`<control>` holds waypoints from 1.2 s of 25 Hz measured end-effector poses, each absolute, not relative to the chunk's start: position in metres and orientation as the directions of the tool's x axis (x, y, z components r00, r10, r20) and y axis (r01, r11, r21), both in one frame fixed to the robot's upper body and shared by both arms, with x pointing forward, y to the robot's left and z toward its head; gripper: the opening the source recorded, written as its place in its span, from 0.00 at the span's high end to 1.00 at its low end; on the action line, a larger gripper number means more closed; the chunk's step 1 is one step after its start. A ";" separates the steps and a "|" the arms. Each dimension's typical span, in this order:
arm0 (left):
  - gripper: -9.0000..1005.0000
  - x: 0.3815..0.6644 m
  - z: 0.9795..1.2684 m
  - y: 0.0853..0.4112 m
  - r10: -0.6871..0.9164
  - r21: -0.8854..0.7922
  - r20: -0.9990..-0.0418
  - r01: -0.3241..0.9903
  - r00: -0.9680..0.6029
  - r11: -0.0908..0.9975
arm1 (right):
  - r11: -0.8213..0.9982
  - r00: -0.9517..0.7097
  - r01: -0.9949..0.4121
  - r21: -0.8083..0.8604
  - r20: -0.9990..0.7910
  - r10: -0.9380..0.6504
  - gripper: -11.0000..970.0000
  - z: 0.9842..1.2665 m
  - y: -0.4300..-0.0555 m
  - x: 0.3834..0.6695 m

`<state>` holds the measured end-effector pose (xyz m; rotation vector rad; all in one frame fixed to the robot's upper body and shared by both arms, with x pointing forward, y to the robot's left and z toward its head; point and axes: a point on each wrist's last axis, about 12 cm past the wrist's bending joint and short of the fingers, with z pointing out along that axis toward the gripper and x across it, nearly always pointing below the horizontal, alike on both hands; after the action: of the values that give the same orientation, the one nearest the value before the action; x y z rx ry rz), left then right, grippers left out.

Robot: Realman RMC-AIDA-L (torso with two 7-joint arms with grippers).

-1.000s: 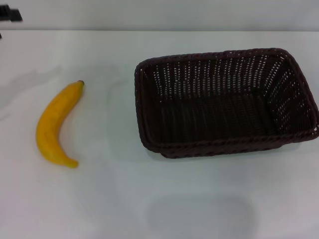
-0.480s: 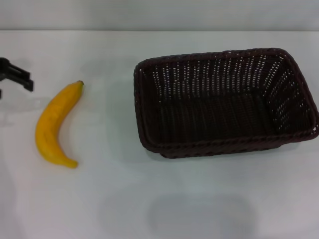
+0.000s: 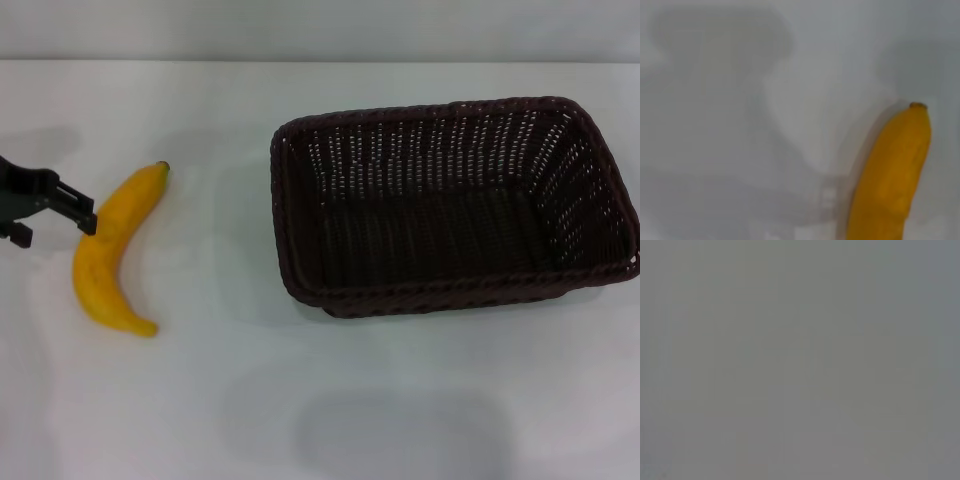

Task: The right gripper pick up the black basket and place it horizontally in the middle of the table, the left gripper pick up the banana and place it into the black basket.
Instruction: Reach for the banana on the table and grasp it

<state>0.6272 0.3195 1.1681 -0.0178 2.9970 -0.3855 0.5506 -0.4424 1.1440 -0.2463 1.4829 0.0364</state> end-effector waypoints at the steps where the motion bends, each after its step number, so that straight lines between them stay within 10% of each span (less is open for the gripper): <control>1: 0.17 0.627 1.167 0.319 -0.027 -0.251 -0.116 0.003 -0.993 0.968 | 0.975 0.090 -0.173 -0.139 -0.988 -0.125 0.30 1.144 -0.442 0.553; 26: 0.19 0.631 1.133 0.284 0.038 -0.221 -0.080 0.055 -0.996 0.974 | 0.980 0.064 -0.162 -0.113 -0.992 -0.104 0.30 1.141 -0.433 0.568; 30: 0.34 0.630 1.132 0.283 0.056 -0.205 -0.070 0.069 -0.996 0.976 | 0.981 0.063 -0.164 -0.104 -0.994 -0.095 0.31 1.139 -0.432 0.569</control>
<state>0.6296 0.2830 1.1316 0.0971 3.0595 -0.3215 0.5689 -0.4322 1.1394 -0.2091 1.5107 0.0530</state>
